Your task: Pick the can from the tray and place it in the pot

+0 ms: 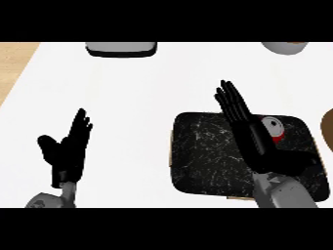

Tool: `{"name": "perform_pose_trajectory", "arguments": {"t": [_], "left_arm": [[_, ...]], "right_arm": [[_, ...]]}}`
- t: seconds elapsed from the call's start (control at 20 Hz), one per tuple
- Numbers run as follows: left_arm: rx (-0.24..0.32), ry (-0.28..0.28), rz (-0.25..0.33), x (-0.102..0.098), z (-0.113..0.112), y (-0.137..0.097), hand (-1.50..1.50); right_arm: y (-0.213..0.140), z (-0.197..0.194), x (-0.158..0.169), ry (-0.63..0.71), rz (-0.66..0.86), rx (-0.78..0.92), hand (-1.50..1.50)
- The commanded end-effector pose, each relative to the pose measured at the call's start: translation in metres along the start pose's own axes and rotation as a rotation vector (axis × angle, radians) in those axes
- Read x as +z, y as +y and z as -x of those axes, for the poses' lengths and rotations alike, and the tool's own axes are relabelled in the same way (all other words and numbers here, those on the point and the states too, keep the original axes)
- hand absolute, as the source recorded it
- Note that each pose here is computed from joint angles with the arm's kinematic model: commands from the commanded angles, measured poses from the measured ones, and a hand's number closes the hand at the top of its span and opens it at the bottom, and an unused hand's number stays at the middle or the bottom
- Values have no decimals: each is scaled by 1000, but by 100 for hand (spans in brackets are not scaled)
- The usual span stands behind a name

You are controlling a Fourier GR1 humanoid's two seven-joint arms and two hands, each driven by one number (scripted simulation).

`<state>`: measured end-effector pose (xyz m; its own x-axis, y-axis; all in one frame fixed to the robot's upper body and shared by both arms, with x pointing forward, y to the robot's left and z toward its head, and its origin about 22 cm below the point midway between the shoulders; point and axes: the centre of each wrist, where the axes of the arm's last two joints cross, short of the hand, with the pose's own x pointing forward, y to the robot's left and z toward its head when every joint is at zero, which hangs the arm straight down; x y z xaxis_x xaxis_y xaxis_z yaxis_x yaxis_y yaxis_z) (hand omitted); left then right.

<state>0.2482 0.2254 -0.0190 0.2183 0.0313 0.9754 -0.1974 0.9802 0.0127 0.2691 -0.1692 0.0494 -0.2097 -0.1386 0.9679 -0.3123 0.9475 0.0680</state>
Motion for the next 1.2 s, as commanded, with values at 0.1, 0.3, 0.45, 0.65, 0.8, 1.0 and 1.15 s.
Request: {"name": "perform_pose_trajectory", "arguments": {"t": [0.1,0.3,0.45,0.65,0.8,1.0,1.15], "left_arm": [[-29,-250,79,-13,-53,-8,0],[-24,-326,123,-17,-70,-13,0],[-9,-454,169,-23,-104,-18,0],[-16,-463,183,-25,-108,-17,0],[-5,-463,174,-27,-115,-10,0],[-7,-453,172,-35,-114,-11,0],[-8,-460,186,-33,-118,-6,0]], "right_arm": [[-7,-38,-44,-59,-451,-80,150],[-27,-112,-67,-266,-660,368,150],[-86,-102,-74,-166,-717,296,-150],[-112,-124,-80,-285,-908,250,-150],[-135,-152,-84,-340,-997,289,-150],[-137,-180,-89,-307,-1075,454,-150],[-133,-200,-87,-255,-1153,573,-150]]}}
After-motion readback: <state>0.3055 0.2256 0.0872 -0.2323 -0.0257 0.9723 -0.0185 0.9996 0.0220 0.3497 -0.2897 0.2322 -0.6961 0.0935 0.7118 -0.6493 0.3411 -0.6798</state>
